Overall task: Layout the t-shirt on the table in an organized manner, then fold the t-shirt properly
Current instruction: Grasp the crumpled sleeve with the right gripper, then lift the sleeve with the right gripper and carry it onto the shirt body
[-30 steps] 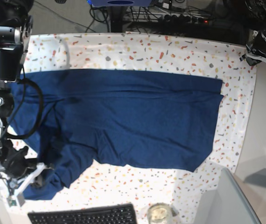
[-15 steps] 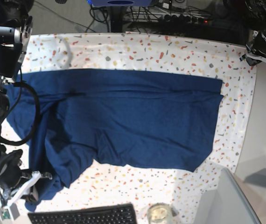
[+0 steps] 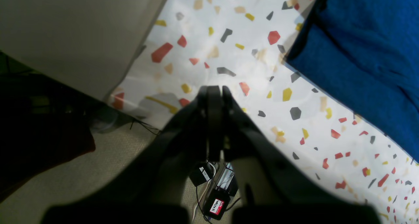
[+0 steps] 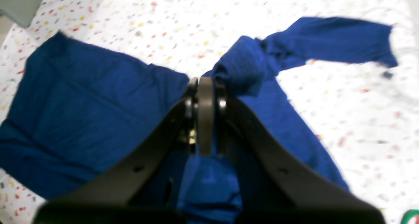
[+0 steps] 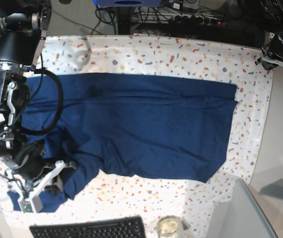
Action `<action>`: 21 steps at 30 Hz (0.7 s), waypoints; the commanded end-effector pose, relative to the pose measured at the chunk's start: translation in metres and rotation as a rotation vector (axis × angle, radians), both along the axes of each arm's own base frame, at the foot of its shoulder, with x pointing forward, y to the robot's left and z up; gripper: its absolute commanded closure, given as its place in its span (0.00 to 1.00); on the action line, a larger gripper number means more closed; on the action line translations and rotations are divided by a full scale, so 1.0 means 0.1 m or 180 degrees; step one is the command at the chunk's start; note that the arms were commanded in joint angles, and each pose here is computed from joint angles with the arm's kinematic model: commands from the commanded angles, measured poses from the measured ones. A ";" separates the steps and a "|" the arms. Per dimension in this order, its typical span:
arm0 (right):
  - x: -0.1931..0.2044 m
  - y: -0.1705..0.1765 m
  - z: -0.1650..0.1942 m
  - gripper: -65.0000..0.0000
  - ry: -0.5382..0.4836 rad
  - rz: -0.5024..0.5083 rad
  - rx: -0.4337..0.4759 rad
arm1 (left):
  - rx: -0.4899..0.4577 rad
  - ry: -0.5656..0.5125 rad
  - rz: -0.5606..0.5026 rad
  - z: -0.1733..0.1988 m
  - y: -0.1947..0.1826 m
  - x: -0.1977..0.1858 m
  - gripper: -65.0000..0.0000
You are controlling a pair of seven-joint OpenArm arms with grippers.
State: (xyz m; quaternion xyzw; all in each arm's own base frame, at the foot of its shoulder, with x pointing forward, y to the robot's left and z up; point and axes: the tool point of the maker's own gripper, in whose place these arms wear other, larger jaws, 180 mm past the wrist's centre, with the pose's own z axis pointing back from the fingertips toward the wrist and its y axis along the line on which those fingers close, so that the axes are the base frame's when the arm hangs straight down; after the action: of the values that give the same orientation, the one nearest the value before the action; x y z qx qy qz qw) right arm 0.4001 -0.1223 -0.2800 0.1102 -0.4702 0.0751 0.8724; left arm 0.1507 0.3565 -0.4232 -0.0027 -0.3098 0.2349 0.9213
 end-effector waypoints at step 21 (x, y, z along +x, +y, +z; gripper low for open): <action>-0.51 1.62 -0.36 1.00 0.0142 0.1192 0.0277 | 0.0075 -0.0103 -0.0016 0.10 0.07 0.06 1.00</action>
State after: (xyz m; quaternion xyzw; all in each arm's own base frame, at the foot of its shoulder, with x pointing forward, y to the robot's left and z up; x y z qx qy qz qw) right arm 0.3414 0.0354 -0.3309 0.2265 -0.4017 0.2149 0.8609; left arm 0.1514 0.3565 -0.4230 -0.0029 -0.3105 0.2352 0.9210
